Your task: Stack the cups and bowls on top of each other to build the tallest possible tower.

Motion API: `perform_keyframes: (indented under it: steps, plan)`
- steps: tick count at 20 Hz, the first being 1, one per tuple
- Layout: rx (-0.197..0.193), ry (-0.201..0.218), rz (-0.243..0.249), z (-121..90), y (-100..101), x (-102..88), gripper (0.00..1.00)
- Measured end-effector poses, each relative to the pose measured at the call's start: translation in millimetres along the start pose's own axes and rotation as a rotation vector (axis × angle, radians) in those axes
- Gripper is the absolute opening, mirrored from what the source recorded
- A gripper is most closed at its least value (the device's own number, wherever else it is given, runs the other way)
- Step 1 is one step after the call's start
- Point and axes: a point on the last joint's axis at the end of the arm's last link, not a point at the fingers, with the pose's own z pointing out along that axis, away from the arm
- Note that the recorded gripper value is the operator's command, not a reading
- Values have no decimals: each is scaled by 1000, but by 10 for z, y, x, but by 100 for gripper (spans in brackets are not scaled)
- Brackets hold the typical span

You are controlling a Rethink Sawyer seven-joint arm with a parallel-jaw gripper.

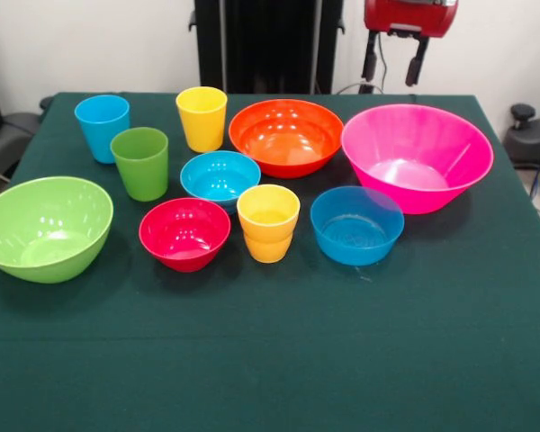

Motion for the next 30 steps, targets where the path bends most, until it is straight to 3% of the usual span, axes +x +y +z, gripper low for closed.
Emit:
perform_keyframes:
  steps: [13, 30]
  plan:
    - [0, 4, 23, 24, -107, -55, 100]
    - [-10, 26, 46, 350, -207, -61, 100]
